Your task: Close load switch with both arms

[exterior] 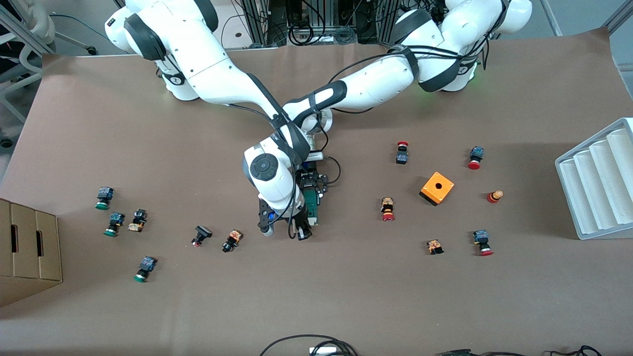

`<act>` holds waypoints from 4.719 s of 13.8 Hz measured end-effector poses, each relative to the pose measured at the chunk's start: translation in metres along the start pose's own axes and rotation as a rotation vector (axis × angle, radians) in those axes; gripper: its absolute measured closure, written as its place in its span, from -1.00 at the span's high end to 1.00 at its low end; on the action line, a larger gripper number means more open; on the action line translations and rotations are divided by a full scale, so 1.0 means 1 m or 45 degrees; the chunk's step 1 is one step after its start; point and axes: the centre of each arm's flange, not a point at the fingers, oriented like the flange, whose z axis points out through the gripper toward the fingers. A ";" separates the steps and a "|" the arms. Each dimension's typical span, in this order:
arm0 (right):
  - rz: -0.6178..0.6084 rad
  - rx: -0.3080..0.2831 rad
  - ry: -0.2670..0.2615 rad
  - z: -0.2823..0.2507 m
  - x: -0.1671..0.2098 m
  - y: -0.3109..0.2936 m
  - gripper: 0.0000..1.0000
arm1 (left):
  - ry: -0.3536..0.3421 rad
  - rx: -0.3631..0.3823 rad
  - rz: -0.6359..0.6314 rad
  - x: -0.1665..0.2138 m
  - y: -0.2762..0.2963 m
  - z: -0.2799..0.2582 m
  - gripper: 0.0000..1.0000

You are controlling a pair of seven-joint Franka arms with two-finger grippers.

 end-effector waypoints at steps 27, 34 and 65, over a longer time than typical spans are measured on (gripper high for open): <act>-1.040 -0.459 -0.291 -0.353 0.232 -0.059 1.00 | -0.074 0.099 -0.012 0.032 0.013 -0.011 1.00; -1.631 -0.398 -0.238 -0.496 0.359 0.002 1.00 | -0.209 0.131 -0.109 0.089 0.034 -0.042 1.00; -1.858 -0.377 -0.094 -0.539 0.427 0.041 1.00 | -1.122 0.149 0.338 0.553 -0.131 -0.016 1.00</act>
